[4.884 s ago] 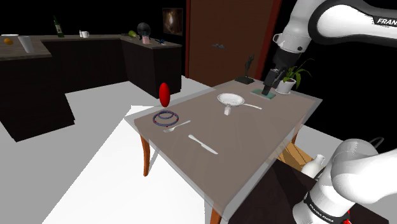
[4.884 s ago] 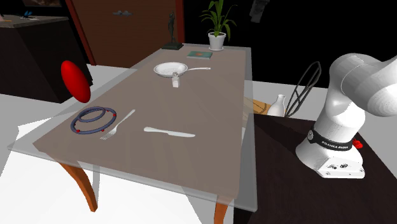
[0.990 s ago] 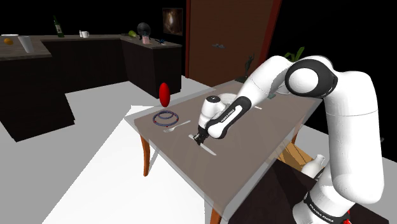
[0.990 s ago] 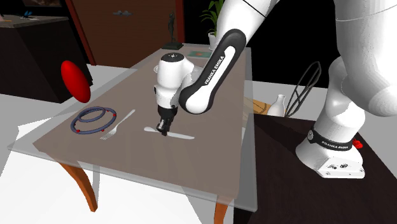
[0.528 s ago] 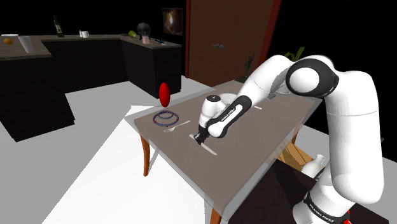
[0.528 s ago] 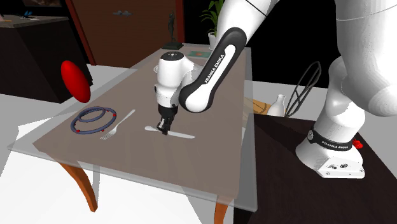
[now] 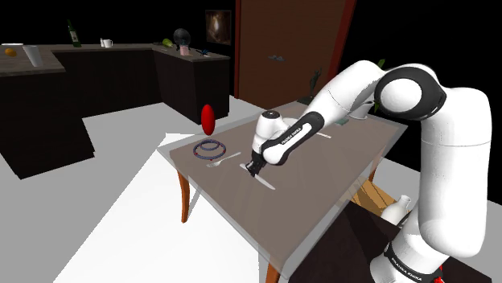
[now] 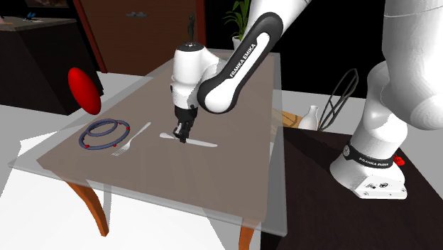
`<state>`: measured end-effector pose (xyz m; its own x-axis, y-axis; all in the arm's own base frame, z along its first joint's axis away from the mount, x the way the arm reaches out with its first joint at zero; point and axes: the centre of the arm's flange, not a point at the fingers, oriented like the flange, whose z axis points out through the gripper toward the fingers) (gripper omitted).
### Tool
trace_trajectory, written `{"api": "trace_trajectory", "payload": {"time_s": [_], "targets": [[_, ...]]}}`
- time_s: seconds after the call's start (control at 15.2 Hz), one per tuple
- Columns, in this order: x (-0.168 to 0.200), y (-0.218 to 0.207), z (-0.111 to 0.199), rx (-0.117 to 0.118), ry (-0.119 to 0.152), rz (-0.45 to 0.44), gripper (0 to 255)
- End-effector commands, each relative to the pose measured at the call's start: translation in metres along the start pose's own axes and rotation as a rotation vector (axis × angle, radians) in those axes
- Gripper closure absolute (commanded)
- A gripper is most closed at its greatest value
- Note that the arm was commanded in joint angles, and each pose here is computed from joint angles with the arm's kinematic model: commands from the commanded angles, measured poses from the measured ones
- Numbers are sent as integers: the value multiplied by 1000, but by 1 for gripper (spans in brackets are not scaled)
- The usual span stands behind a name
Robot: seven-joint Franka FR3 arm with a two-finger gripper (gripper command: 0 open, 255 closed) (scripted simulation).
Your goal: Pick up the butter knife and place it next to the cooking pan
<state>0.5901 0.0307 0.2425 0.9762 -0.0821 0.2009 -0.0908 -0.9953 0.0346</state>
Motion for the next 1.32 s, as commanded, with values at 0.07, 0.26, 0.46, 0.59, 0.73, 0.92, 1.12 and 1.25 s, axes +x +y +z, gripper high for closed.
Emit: {"api": "trace_trajectory", "payload": {"time_s": [0.07, 0.26, 0.46, 0.59, 0.73, 0.92, 1.12, 1.25], "targets": [[2, 1, -16, 0, 0, 0, 255], [5, 2, -31, 0, 0, 0, 255], [8, 3, -47, 0, 0, 0, 255], [11, 3, -57, 0, 0, 0, 255], [13, 3, -67, 0, 0, 0, 255], [16, 4, -83, 0, 0, 0, 255], [20, 30, -82, 0, 0, 0, 255], [24, 56, -81, 0, 0, 0, 255]]}}
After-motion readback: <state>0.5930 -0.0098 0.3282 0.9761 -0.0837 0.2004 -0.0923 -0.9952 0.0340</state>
